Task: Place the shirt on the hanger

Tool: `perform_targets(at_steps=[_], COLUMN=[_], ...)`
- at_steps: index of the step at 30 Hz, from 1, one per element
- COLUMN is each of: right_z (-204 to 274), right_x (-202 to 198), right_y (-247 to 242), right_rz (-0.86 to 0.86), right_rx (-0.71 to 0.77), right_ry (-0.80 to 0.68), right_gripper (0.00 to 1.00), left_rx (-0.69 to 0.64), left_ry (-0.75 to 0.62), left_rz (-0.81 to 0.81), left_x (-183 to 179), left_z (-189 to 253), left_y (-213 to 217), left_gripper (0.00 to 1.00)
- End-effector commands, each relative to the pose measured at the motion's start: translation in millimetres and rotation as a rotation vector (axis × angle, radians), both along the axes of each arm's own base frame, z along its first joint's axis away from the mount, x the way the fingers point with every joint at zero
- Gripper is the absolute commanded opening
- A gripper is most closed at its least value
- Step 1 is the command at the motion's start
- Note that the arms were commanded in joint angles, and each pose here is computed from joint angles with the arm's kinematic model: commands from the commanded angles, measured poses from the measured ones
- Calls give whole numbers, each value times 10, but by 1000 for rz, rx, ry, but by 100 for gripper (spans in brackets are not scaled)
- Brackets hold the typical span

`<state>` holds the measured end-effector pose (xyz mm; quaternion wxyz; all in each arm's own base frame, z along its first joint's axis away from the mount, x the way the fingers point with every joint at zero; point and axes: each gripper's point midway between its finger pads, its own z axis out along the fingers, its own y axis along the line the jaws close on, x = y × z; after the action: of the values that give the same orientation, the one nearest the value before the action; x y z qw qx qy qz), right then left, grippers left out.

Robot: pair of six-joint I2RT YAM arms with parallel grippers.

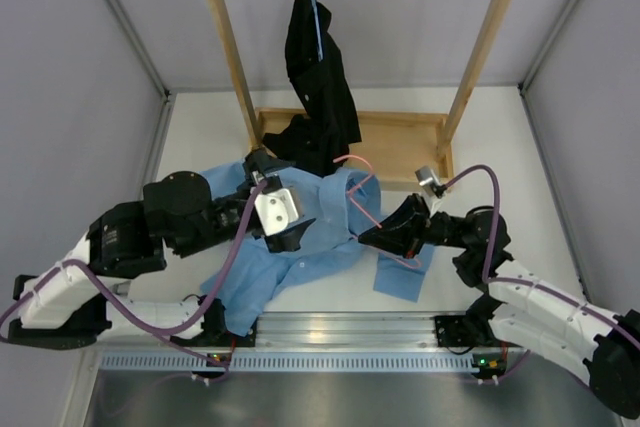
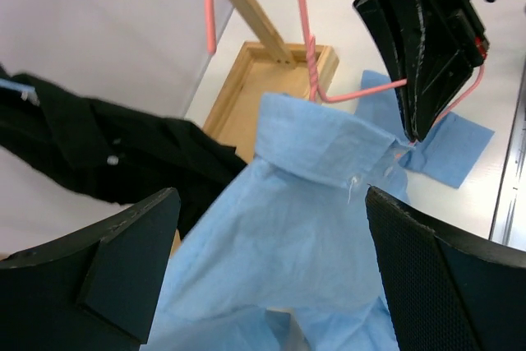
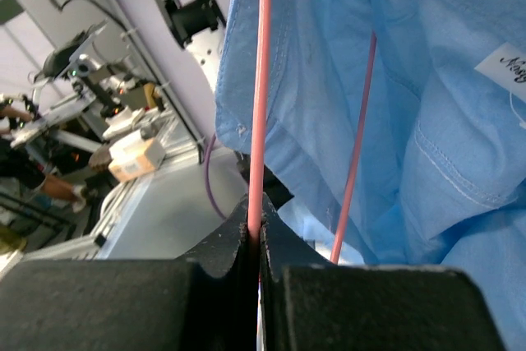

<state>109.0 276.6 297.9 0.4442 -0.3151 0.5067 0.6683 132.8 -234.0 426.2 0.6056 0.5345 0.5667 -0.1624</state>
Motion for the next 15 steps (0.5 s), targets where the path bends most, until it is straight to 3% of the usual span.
perform_targets(at_steps=[1, 3, 8, 13, 15], right_z=[180, 148, 19, -34, -45], right_x=[-263, -331, -362, -455, -501], right_y=[-91, -126, -161, -207, -224], right_rz=[62, 75, 64, 91, 110], right_rx=[69, 58, -5, -30, -38], right_ry=[-177, -201, -227, -261, -279], right_gripper=[0, 0, 0, 0, 0], left_rx=[5, 32, 140, 116, 109], left_ry=[-82, -45, 192, 292, 341], left_rz=[-163, -193, -369, -413, -517], left_x=[-121, -150, -355, -342, -527], left_z=[155, 124, -213, -305, -300], left_y=[-273, -342, -456, -410, -388], left_gripper=[98, 98, 98, 98, 98])
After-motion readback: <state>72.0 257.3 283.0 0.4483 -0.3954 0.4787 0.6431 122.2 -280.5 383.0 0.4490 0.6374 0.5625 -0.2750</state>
